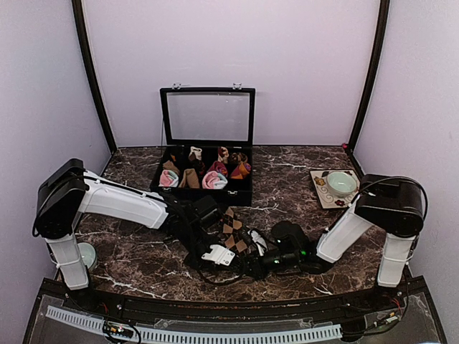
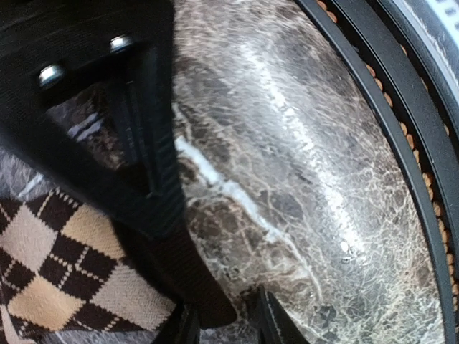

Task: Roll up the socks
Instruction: Roll the sock at the center of the board.

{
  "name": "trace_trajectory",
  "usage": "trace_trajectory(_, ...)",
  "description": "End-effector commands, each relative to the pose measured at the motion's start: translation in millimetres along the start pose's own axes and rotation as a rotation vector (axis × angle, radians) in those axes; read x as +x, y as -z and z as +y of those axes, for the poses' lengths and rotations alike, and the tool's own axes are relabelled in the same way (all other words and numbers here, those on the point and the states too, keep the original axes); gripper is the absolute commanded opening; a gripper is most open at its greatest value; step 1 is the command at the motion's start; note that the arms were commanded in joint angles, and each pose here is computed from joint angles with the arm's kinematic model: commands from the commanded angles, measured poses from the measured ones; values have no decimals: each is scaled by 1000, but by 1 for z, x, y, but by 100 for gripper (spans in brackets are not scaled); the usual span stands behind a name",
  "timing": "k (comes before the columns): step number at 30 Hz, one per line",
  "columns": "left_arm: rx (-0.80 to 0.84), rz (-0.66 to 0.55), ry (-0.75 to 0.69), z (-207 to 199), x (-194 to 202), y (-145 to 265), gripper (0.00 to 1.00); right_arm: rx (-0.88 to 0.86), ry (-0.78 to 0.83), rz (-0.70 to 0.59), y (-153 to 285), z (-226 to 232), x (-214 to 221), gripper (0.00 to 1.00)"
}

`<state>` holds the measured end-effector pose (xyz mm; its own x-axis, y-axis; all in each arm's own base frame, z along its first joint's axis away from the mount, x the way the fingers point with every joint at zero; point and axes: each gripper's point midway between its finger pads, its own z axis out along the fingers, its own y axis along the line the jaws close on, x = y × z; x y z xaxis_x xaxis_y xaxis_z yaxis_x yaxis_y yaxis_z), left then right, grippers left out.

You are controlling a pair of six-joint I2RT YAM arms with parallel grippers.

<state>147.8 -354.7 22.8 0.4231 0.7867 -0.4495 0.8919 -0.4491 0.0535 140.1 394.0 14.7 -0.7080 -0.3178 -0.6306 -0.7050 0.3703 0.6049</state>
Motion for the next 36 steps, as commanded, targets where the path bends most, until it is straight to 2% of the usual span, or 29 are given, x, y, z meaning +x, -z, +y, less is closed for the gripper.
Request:
trace_trajectory(1, -18, 38, -58, -10, 5, 0, 29, 146, -118, 193, 5, -43, 61, 0)
trace_trajectory(11, -62, 84, -51, -1, 14, -12, 11, 124, -109, 181, 7, -37, 56, 7)
trace_trajectory(13, -48, 96, -33, -2, 17, -15, 6, 104, -95, 169, 9, -32, 53, 11)
trace_trajectory(17, 11, 107, 14, -9, 23, -19, 0, 64, -50, 142, 18, -20, 47, 28)
trace_trajectory(18, 31, 102, 32, -10, 23, -18, 0, 61, -36, 137, 21, -18, 46, 34)
trace_trajectory(19, 48, 96, 51, -10, 23, -18, 0, 70, -24, 129, 25, -19, 46, 88)
trace_trajectory(20, 65, 90, 78, -9, 25, -18, 0, 83, -9, 120, 28, -20, 44, 98)
trace_trajectory(24, 150, 44, 203, -5, 22, -11, 0, 145, 24, 59, 46, -26, 42, 99)
trace_trajectory(28, 248, 2, 303, -2, 15, -7, 0, 283, 83, -55, 69, -38, 29, 99)
trace_trajectory(32, 321, -31, 390, -1, 11, -5, 0, 292, 144, -313, 107, -22, -10, 99)
trace_trajectory(34, 344, -38, 425, -1, 12, -5, 0, 189, 148, -462, 130, -1, -23, 99)
trace_trajectory(36, 376, -24, 445, -5, 16, -8, 0, 211, 188, -482, 134, -2, -27, 99)
